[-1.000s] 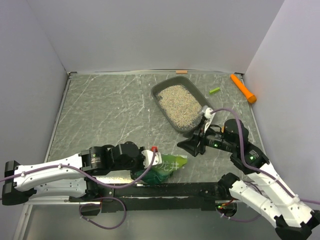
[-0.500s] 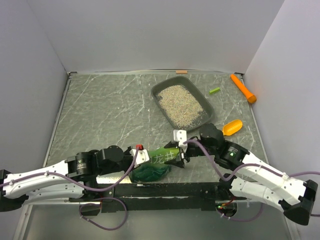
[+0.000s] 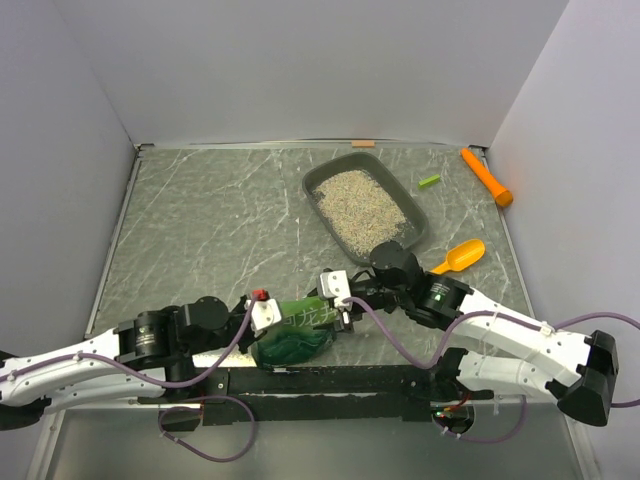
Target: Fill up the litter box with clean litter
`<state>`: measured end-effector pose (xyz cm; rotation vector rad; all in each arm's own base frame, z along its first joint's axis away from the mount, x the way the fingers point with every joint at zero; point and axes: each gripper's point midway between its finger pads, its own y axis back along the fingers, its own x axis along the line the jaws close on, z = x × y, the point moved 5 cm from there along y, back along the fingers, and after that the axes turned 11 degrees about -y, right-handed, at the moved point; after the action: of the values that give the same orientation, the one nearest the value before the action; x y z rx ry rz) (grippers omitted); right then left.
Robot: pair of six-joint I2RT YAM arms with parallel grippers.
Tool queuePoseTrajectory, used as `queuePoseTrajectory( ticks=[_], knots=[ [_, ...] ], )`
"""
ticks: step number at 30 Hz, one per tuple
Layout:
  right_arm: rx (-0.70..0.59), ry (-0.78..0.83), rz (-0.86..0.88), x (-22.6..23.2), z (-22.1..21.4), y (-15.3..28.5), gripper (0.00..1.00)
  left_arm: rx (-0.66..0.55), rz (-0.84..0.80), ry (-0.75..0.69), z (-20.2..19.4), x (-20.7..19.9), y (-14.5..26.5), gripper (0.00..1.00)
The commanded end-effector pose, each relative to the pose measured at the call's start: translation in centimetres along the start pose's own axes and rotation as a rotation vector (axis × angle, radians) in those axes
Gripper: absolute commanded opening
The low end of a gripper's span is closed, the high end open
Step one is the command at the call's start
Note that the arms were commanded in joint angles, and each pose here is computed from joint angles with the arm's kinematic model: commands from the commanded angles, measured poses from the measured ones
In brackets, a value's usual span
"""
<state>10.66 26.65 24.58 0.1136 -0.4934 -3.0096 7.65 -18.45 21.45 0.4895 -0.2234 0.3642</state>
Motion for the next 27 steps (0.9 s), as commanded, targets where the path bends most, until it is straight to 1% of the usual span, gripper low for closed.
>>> queuePoseTrajectory(
  ticks=[1, 9, 15, 27],
  knots=[
    [-0.060, 0.063, 0.037, 0.3, 1.3, -0.5, 0.70, -0.186, 0.097, 0.054, 3.7, 1.8, 1.5, 0.01],
    [-0.060, 0.046, 0.039, -0.1, 0.4, -1.6, 0.70, -0.177, 0.083, 0.057, 3.7, 1.6, 1.3, 0.01],
    [-0.032, 0.024, 0.067, -0.1, -0.2, -2.3, 0.69, -0.192, 0.097, 0.064, 3.8, 1.8, 1.6, 0.01],
    [0.041, -0.061, 0.058, 0.5, -3.8, -2.6, 0.67, -0.207, 0.119, 0.074, 4.0, 2.2, 2.1, 0.01]
  ],
)
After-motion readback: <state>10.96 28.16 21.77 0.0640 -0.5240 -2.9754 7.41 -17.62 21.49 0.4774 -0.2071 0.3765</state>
